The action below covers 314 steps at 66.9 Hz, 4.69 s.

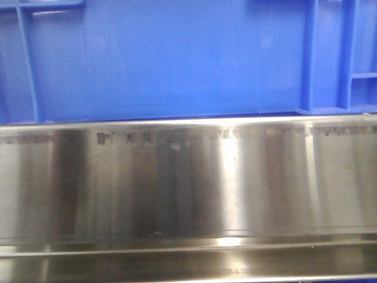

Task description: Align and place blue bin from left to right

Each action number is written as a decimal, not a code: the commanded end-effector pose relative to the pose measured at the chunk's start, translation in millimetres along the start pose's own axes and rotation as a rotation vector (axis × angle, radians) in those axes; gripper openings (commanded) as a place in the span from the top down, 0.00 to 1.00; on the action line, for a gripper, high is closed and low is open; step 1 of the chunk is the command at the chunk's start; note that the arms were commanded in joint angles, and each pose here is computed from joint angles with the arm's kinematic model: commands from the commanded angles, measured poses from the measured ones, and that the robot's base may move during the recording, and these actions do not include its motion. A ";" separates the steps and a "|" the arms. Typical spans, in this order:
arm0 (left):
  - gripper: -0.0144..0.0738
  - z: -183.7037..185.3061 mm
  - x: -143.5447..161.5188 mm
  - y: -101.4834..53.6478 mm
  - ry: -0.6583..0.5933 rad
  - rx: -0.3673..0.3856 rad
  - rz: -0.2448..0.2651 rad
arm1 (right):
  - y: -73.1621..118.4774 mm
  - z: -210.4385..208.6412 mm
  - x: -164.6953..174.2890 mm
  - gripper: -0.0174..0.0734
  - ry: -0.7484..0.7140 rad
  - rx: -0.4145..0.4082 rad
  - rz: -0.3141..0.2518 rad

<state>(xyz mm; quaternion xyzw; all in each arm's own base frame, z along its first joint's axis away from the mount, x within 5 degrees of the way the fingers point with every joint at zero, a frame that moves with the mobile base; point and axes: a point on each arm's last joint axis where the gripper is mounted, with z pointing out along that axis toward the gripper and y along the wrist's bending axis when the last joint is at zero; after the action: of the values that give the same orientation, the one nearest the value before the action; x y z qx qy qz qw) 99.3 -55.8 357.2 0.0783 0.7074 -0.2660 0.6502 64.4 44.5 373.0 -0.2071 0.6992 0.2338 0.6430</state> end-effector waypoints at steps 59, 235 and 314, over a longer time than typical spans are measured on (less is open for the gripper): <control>0.96 -2.8 -2.8 -2.6 -0.032 0.030 -0.006 | -5.0 -19.1 -0.1 0.89 -0.098 0.027 -0.083; 0.96 -2.8 -2.7 -2.5 -0.031 0.028 -0.006 | -30.0 -16.3 161.6 0.89 -0.137 0.411 -0.076; 0.96 -85.7 63.3 36.1 -0.180 -0.465 0.328 | -30.0 -16.3 161.6 0.89 -0.137 0.411 -0.076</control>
<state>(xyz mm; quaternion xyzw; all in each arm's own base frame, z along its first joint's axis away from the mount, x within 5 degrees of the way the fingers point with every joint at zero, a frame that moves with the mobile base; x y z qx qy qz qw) 27.1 0.3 300.9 0.0234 0.6477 -0.0042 0.7615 55.2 12.7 209.6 -0.0810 0.6859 0.0779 0.7190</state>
